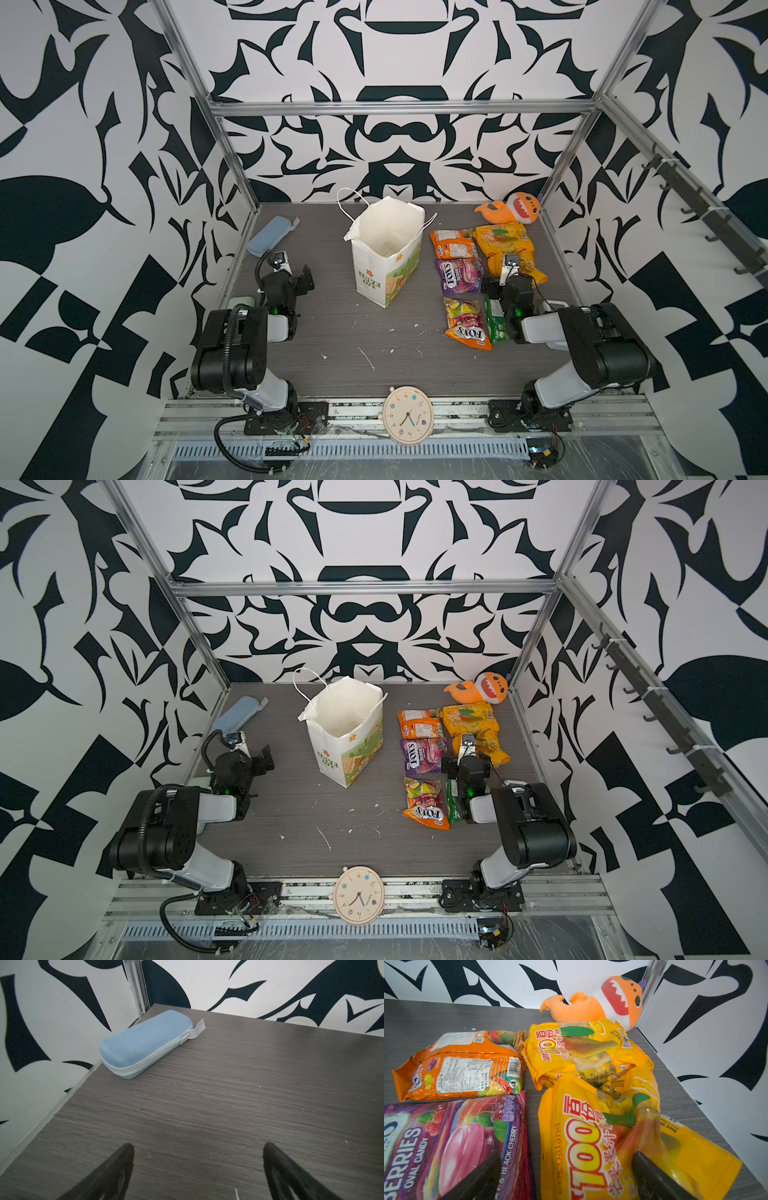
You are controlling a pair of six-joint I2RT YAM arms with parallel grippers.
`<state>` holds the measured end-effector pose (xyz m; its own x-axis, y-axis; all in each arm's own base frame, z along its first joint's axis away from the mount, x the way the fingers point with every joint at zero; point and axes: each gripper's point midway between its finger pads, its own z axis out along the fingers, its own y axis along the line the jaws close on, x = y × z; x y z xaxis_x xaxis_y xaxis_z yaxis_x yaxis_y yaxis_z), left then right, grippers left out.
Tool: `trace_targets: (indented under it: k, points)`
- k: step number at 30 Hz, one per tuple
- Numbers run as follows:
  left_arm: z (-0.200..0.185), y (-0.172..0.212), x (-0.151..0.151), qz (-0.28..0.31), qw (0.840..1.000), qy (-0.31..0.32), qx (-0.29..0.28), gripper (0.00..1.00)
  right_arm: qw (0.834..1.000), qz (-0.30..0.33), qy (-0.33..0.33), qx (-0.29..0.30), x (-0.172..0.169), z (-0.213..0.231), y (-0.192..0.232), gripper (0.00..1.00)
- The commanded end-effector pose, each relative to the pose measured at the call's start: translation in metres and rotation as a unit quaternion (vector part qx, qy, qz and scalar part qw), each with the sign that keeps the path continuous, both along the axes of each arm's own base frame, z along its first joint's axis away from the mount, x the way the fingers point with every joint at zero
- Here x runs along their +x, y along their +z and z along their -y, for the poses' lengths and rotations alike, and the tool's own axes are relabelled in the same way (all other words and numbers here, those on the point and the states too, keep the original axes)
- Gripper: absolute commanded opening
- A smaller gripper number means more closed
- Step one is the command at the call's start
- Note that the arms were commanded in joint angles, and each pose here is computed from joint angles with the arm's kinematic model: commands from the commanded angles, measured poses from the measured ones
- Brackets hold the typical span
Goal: Take the snacks out of the paper bag
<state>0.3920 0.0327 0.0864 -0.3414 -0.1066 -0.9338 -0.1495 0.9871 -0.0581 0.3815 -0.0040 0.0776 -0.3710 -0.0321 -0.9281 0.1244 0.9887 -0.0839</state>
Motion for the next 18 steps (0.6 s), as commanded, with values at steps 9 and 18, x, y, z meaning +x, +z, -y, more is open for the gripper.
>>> trace_targets:
  k: [9,18]
  points:
    - [0.005,0.004,-0.001,0.008,1.0,-0.02,-0.009,0.99,1.0,0.001,0.003,0.005,0.004,-0.002,0.003,1.0]
    - [0.012,0.002,0.002,0.001,0.999,-0.042,-0.01,0.99,1.0,0.001,0.003,0.005,0.004,-0.002,0.002,1.0]
